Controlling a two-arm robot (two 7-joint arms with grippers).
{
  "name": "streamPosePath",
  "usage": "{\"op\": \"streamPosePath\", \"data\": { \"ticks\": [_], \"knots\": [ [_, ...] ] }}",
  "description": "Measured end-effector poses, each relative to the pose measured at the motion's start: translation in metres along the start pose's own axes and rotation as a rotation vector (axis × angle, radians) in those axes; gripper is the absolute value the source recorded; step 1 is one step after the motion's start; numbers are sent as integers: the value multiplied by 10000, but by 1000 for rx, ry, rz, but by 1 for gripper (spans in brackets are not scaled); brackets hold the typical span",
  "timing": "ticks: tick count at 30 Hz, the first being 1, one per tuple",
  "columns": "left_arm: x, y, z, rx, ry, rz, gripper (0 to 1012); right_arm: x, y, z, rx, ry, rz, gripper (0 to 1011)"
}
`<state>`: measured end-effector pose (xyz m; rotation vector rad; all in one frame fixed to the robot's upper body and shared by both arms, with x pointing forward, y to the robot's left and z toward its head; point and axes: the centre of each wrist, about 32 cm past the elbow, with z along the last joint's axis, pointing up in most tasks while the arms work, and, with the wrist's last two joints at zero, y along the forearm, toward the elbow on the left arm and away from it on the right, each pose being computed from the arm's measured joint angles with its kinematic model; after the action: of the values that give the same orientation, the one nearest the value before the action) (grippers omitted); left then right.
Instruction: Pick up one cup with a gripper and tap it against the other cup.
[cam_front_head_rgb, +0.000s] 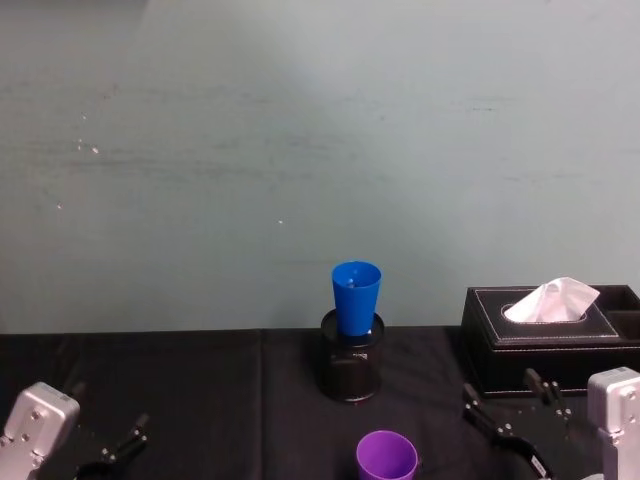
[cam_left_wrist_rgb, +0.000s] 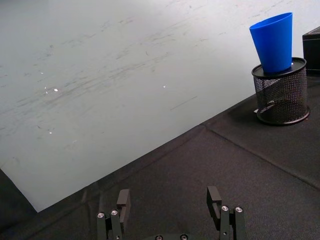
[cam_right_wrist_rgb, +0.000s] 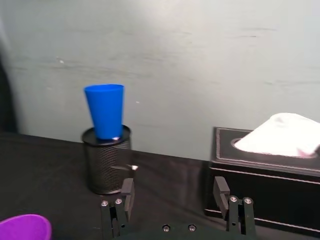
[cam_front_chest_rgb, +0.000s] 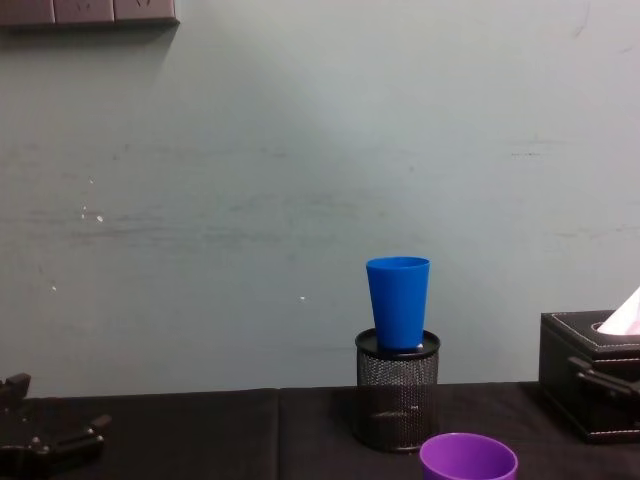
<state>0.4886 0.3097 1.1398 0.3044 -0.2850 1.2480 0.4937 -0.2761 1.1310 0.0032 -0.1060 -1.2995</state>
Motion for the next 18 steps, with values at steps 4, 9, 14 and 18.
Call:
{"op": "streamPosePath", "data": {
  "ticks": [4, 9, 14, 18],
  "knots": [
    [0, 0, 0, 0, 0, 0, 1000, -2, -5, -30, -15, -12, -24, 1003],
    [0, 0, 0, 0, 0, 0, 1000, -2, -5, -36, -18, -13, -26, 1003],
    [0, 0, 0, 0, 0, 0, 1000, -2, -4, -31, -17, -14, -25, 1003],
    [0, 0, 0, 0, 0, 0, 1000, -3, -3, -28, -16, -13, -24, 1003]
  ]
}}
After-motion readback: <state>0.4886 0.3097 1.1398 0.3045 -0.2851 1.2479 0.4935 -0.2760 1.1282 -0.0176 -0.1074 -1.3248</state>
